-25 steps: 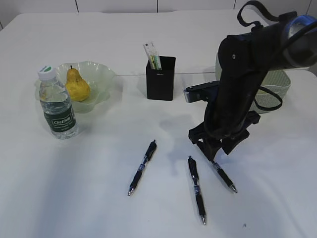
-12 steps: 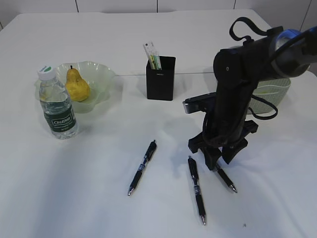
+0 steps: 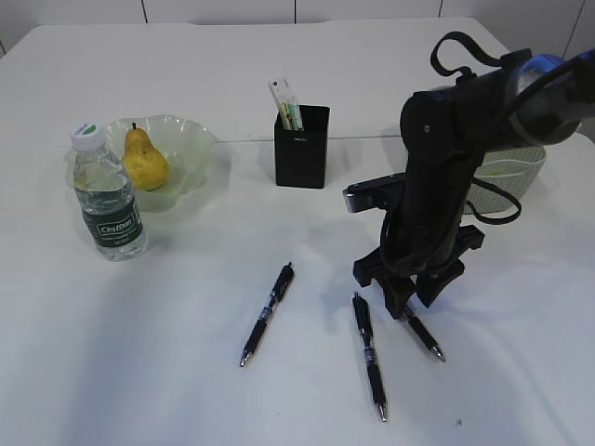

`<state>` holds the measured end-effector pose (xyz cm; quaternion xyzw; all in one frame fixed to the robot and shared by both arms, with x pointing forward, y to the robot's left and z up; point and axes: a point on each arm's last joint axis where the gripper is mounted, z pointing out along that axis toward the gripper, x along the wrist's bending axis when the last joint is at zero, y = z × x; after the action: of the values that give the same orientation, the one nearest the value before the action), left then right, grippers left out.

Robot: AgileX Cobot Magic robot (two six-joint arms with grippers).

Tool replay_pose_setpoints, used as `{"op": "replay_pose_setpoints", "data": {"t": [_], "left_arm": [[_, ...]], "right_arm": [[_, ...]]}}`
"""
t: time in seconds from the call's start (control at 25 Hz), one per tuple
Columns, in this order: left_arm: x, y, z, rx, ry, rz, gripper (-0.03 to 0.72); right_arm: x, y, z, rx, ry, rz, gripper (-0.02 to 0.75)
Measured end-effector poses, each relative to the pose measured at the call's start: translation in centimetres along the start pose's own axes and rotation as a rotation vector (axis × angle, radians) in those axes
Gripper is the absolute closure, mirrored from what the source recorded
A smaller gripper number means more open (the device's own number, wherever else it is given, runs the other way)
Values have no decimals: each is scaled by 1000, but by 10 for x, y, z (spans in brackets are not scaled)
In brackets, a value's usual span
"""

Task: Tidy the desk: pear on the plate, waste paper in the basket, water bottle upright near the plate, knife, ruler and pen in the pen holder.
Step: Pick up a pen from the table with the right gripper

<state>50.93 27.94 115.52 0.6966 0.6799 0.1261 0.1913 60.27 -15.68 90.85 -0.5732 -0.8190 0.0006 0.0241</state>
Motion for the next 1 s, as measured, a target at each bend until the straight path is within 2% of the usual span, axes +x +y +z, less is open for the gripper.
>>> {"op": "replay_pose_setpoints", "data": {"t": [1.0], "left_arm": [[0, 0, 0, 0, 0, 0, 451]], "right_arm": [[0, 4, 6, 4, 3, 2, 365]]}}
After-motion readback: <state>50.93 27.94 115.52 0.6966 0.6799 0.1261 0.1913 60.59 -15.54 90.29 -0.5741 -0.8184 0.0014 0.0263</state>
